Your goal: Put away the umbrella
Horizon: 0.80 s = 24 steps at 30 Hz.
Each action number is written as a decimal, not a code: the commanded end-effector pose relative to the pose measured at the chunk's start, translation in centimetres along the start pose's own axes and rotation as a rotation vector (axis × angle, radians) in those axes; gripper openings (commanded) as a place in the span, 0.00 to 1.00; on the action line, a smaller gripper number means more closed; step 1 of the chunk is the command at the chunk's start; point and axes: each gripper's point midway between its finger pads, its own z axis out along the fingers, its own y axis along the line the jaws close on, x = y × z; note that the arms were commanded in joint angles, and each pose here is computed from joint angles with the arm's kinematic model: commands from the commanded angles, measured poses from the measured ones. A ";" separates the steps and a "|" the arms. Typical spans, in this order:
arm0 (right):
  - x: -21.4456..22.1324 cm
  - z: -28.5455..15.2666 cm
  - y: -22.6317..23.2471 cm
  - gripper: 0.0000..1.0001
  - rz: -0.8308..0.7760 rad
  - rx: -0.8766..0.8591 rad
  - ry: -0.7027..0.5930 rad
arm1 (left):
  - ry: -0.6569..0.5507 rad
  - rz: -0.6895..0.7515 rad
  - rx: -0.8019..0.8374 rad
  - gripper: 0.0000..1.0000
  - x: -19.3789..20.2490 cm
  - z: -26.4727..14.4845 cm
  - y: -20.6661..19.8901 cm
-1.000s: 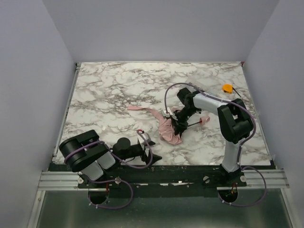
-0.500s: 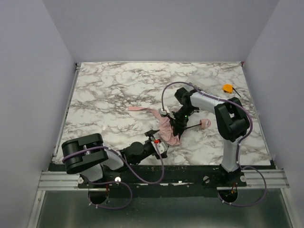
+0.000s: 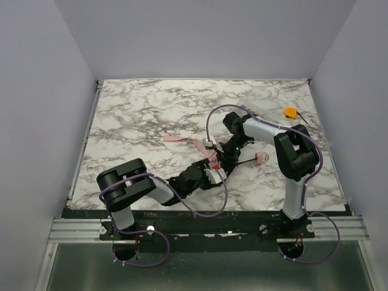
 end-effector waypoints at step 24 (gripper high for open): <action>-5.0 -13.8 -2.5 0.69 -0.100 0.399 -0.240 | 0.658 -1.057 0.485 0.08 13.9 -4.9 -10.0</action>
